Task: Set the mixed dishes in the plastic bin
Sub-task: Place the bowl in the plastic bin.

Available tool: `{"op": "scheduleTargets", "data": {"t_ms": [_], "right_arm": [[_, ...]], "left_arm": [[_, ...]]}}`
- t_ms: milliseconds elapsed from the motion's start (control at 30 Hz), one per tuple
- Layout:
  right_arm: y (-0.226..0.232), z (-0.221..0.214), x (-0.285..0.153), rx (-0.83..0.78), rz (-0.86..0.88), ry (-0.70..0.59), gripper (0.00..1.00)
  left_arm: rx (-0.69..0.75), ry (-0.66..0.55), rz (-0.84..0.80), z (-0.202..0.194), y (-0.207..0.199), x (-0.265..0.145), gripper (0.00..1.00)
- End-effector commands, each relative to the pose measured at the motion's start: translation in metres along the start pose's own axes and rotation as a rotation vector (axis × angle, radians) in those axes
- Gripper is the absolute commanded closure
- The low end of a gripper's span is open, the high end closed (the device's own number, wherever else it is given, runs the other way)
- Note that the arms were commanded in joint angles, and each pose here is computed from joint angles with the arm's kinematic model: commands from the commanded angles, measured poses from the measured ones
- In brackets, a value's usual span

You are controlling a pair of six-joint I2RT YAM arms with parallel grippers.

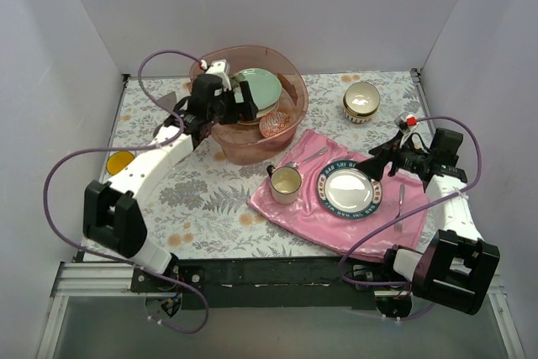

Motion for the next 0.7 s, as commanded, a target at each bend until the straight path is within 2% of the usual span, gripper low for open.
{"op": "scheduleTargets", "data": {"t_ms": [0,233,300,467,533,600,667], "right_arm": [[-0.006,0.004,-0.006,-0.090,-0.040,0.010,0.07],[-0.025,0.002,-0.007,-0.100,-0.081,0.107,0.08],[-0.046,0.009,-0.009,-0.112,-0.137,0.165,0.11],[-0.083,0.023,-0.003,-0.117,-0.248,0.329,0.17],[-0.094,0.037,0.012,-0.137,-0.254,0.365,0.18],[-0.108,0.030,0.022,-0.118,-0.285,0.437,0.18],[-0.117,0.048,0.037,-0.145,-0.312,0.454,0.18]], "left_arm": [[0.033,-0.098,-0.024,0.009,0.014,-0.049,0.02],[0.079,-0.154,-0.064,-0.020,0.043,-0.113,0.02],[0.088,-0.164,-0.069,-0.033,0.054,-0.124,0.02],[0.098,-0.195,-0.073,-0.052,0.072,-0.137,0.02],[0.094,-0.220,-0.087,-0.054,0.074,-0.143,0.02],[0.093,-0.243,-0.095,-0.052,0.073,-0.148,0.02],[0.095,-0.264,-0.084,-0.049,0.075,-0.151,0.02]]}}
Point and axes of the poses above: each gripper's point midway between its finger pads, its own x axis out along the fingers, its own y axis along the line the jaws close on, z = x × y, the point moved 1 cm from there along -x, back along the fingers, and after that the axes turned 14 degrees about -x, right-handed, at the moved point
